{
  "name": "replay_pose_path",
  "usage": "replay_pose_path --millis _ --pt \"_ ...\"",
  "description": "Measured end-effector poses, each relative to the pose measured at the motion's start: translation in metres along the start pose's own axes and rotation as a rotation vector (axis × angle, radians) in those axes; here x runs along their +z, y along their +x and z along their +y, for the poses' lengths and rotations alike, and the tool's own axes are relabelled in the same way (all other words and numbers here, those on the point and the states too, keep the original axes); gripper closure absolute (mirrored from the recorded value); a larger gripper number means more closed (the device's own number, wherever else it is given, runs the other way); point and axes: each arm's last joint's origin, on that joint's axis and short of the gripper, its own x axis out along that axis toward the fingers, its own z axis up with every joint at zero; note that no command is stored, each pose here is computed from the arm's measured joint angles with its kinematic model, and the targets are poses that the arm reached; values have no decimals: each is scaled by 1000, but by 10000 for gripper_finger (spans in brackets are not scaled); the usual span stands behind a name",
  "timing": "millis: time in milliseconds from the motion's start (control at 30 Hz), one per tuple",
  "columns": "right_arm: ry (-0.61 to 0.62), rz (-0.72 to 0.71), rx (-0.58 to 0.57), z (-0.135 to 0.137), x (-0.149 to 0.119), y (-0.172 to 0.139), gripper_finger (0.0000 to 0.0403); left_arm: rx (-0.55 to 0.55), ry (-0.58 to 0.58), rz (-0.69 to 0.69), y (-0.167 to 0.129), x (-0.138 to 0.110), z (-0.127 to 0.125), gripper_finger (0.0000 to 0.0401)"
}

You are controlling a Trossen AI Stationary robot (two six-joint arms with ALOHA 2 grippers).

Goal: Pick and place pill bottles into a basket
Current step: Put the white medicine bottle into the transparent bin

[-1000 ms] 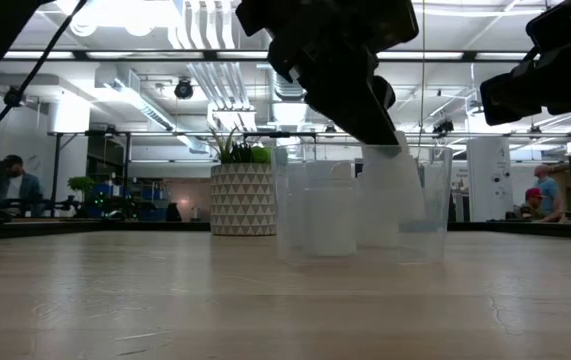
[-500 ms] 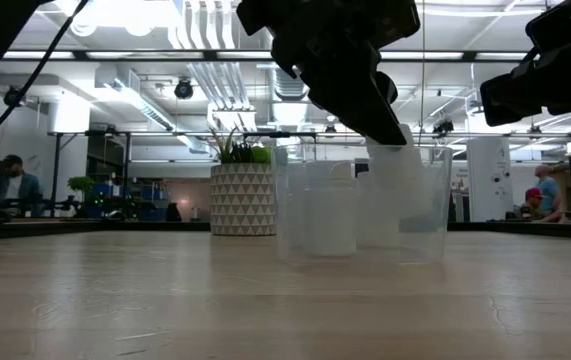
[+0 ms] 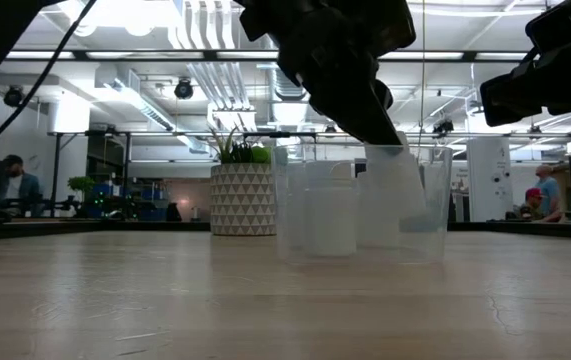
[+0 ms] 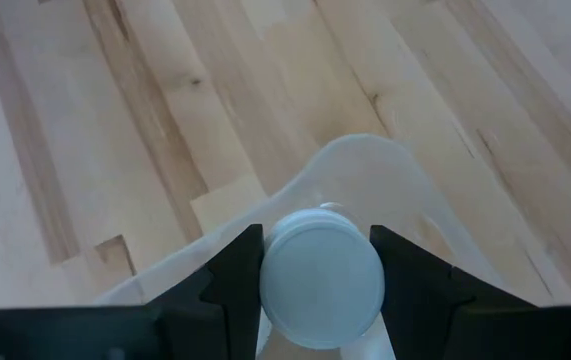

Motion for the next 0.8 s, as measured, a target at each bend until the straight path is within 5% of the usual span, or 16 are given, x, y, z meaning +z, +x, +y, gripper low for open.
replay_pose_path --millis 800 --pt "-1 13 -2 0 -1 0 394 -37 -15 31 25 -7 6 260"
